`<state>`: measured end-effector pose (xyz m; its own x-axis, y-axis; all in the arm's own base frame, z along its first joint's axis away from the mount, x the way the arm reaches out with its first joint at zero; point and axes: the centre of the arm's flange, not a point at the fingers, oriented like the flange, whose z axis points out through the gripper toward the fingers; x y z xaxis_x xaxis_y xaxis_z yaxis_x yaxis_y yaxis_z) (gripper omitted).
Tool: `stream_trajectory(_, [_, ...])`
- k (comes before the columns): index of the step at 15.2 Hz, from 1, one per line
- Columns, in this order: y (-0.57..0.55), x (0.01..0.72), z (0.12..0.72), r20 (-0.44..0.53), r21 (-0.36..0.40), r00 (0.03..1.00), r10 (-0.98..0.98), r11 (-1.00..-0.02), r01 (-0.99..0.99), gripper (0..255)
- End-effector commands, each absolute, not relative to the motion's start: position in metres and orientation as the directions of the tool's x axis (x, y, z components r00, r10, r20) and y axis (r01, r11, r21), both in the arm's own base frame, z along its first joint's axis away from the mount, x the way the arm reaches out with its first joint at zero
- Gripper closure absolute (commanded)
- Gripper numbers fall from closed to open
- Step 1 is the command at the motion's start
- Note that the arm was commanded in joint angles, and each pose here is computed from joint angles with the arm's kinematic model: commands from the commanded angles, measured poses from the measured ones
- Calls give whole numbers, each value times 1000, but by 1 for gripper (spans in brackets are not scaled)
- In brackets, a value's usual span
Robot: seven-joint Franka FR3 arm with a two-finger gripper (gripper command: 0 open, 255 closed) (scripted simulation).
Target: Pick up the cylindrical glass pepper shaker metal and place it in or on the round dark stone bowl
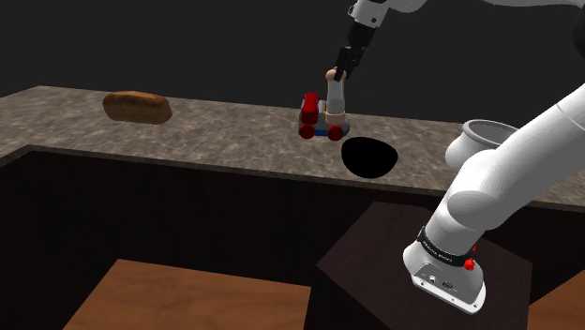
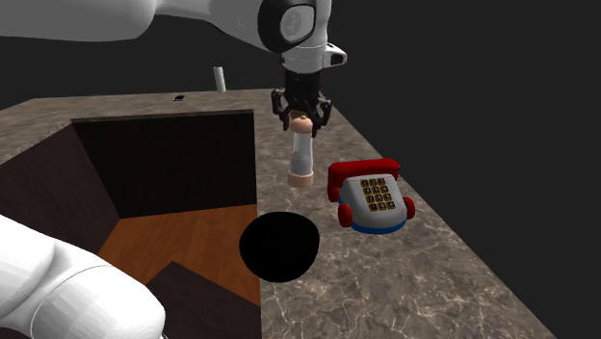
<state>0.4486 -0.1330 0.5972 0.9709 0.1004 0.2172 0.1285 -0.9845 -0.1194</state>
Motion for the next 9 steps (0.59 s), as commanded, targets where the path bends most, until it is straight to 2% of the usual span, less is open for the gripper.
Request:
stream_trajectory(1, [-134, 437, 606, 217, -119, 971, 101, -984, 129, 255])
stream_trajectory(9, [-146, 339, 643, 217, -119, 971, 101, -984, 129, 255])
